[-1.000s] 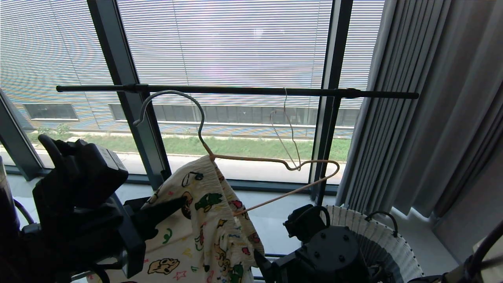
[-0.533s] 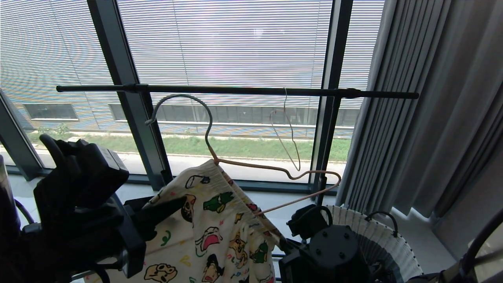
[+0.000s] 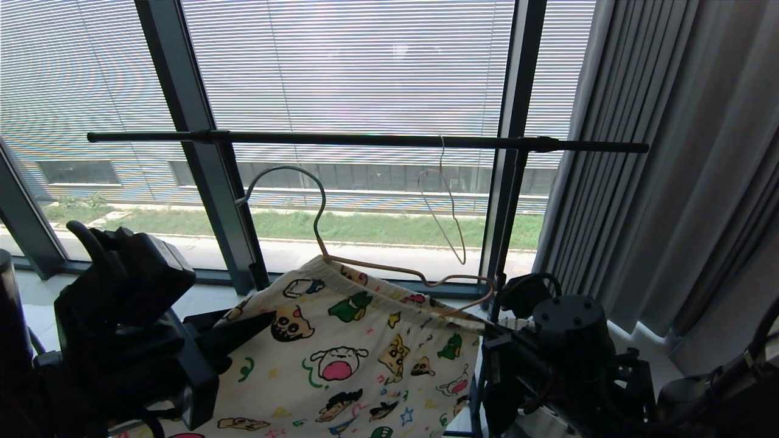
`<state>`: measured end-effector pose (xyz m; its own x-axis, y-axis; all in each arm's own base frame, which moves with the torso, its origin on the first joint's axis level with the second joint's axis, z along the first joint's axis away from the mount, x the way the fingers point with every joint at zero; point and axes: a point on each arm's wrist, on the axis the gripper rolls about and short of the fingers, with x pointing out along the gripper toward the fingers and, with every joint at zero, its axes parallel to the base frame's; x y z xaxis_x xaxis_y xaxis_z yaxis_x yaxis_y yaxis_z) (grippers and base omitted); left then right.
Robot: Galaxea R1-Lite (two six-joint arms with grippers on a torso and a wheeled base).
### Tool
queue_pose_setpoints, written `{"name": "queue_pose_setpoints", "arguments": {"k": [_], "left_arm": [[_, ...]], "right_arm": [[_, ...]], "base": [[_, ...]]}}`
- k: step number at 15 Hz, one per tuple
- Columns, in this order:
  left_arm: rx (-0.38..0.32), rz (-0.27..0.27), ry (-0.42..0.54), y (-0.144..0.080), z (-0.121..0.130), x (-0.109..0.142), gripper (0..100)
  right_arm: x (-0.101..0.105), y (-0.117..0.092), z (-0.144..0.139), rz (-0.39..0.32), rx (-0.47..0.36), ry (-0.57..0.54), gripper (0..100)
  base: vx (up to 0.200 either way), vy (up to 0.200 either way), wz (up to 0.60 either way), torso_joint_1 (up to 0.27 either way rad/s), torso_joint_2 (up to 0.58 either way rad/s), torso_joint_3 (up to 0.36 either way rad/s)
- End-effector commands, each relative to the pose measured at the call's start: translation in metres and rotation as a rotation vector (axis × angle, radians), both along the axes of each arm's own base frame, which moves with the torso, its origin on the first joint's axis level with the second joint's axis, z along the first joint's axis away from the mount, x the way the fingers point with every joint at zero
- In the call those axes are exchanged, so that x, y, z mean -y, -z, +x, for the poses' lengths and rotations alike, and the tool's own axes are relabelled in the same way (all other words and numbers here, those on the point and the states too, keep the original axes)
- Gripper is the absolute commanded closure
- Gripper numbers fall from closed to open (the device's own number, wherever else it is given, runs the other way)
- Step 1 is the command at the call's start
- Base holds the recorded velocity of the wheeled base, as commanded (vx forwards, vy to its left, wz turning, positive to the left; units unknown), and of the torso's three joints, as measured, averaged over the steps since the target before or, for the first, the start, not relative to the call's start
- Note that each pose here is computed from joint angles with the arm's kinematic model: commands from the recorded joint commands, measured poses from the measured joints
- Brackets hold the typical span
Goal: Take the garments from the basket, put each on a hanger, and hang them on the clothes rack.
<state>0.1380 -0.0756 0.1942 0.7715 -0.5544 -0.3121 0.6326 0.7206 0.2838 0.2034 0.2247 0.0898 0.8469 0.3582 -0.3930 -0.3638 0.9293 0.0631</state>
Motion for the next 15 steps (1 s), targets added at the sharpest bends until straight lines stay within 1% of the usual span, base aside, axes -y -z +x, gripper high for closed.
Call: {"name": "queue_pose_setpoints", "arguments": {"k": [1, 2, 4, 5, 7, 9, 11, 13, 15], "left_arm": [[0.0, 0.0, -0.002, 0.002, -0.003, -0.002, 100], [-0.004, 0.005, 0.0, 0.004, -0.005, -0.003, 100], [0.01, 0.071, 0.026, 0.014, -0.01, -0.005, 100], [0.008, 0.092, 0.041, 0.017, -0.011, -0.006, 100], [-0.019, 0.112, 0.06, 0.025, -0.01, -0.004, 100], [-0.063, 0.162, 0.058, 0.036, -0.004, -0.002, 100], [-0.112, 0.204, 0.009, 0.045, 0.007, 0.003, 100], [-0.114, 0.218, -0.046, 0.05, 0.019, 0.005, 100], [-0.105, 0.238, -0.094, 0.053, 0.026, 0.007, 100]], "right_arm": [[0.01, -0.009, 0.008, 0.019, 0.02, 0.025, 100], [0.014, -0.012, 0.009, 0.02, 0.026, 0.017, 100], [0.02, -0.021, 0.014, 0.021, 0.049, -0.016, 100], [0.023, -0.023, 0.017, 0.016, 0.057, -0.024, 100], [0.028, -0.03, 0.018, 0.023, 0.076, -0.044, 100], [0.031, -0.042, 0.016, 0.035, 0.111, -0.073, 100], [0.033, -0.055, 0.013, 0.038, 0.156, -0.1, 100], [0.036, -0.068, 0.004, 0.033, 0.188, -0.129, 100], [0.034, -0.081, -0.011, 0.04, 0.216, -0.19, 100]], "base": [[0.0, 0.0, 0.0, 0.0, 0.0, 0.0], [0.0, 0.0, 0.0, 0.0, 0.0, 0.0], [0.0, 0.0, 0.0, 0.0, 0.0, 0.0], [0.0, 0.0, 0.0, 0.0, 0.0, 0.0], [0.0, 0.0, 0.0, 0.0, 0.0, 0.0], [0.0, 0.0, 0.0, 0.0, 0.0, 0.0], [0.0, 0.0, 0.0, 0.0, 0.0, 0.0], [0.0, 0.0, 0.0, 0.0, 0.0, 0.0], [0.0, 0.0, 0.0, 0.0, 0.0, 0.0]]}}
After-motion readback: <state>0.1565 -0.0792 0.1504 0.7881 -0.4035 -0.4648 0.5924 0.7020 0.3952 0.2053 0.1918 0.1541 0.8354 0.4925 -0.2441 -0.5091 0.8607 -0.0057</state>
